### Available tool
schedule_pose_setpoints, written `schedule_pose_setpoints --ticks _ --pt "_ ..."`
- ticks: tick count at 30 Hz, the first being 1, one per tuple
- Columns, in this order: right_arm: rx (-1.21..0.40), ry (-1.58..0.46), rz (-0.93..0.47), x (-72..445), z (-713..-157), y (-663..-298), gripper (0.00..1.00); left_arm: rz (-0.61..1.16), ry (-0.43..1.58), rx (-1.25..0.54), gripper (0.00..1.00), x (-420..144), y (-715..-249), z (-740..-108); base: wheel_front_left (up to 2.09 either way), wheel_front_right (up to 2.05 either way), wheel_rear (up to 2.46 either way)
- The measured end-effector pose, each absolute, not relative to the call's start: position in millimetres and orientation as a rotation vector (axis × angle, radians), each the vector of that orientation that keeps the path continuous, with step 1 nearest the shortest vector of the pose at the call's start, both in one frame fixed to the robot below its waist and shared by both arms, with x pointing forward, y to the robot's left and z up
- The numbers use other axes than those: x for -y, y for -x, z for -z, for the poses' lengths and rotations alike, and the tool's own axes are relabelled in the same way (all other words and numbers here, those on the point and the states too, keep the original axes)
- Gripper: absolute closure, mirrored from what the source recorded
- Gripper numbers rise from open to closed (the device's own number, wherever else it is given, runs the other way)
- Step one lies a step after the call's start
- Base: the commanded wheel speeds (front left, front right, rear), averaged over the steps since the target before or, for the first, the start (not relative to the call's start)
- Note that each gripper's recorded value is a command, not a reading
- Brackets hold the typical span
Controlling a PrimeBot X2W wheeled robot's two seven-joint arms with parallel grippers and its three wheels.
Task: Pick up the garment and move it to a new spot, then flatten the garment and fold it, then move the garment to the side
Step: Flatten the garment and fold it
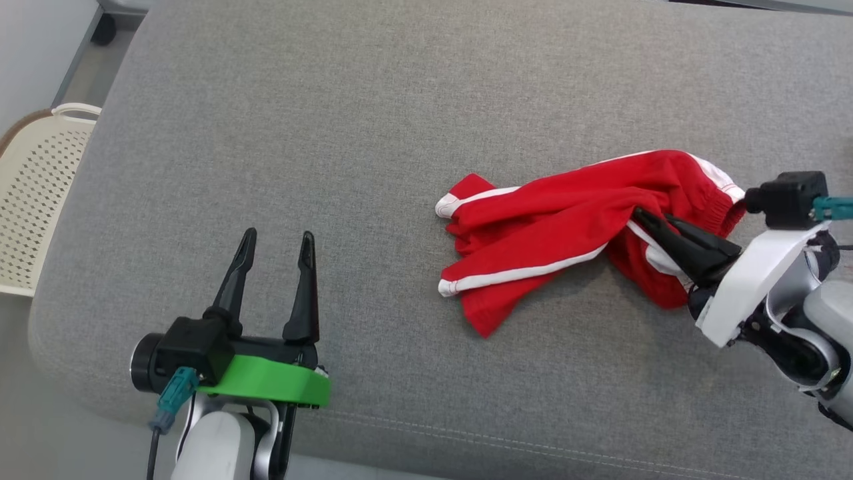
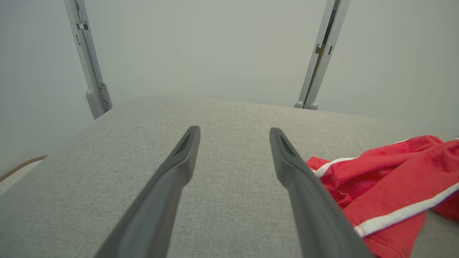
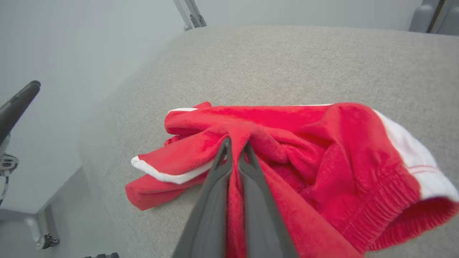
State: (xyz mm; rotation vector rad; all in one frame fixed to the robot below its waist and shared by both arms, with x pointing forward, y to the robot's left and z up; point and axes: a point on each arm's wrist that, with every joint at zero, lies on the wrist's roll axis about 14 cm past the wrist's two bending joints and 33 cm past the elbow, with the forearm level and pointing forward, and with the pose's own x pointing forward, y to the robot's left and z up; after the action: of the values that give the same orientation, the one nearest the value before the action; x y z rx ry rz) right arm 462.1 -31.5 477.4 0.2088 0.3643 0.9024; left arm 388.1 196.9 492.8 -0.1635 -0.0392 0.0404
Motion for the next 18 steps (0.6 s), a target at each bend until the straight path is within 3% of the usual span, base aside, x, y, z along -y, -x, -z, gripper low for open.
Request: schedule_pose_setpoints --ticks 10,15,16,17,18 --pt "-0.618 -0.641 -0.675 52 -458 -511 1.00 -0.004 0.179 0.035 0.00 -186 -399 -492 0.00 0.00 0.00" --pt "-0.679 -0.667 -0.660 46 -442 -519 1.00 -0.010 0.183 0.024 0.00 -186 -400 -489 0.00 0.00 0.00" --pt "-0.689 -0.672 -0.664 43 -440 -519 0.76 -0.012 0.182 0.021 0.00 -187 -400 -488 0.00 0.00 0.00" --pt "-0.699 -0.668 -0.671 41 -437 -517 0.09 -0.015 0.182 0.018 0.00 -187 -400 -487 0.00 0.00 0.00" --pt "-0.703 -0.669 -0.677 38 -437 -516 0.00 -0.018 0.182 0.015 0.00 -188 -399 -486 0.00 0.00 0.00"
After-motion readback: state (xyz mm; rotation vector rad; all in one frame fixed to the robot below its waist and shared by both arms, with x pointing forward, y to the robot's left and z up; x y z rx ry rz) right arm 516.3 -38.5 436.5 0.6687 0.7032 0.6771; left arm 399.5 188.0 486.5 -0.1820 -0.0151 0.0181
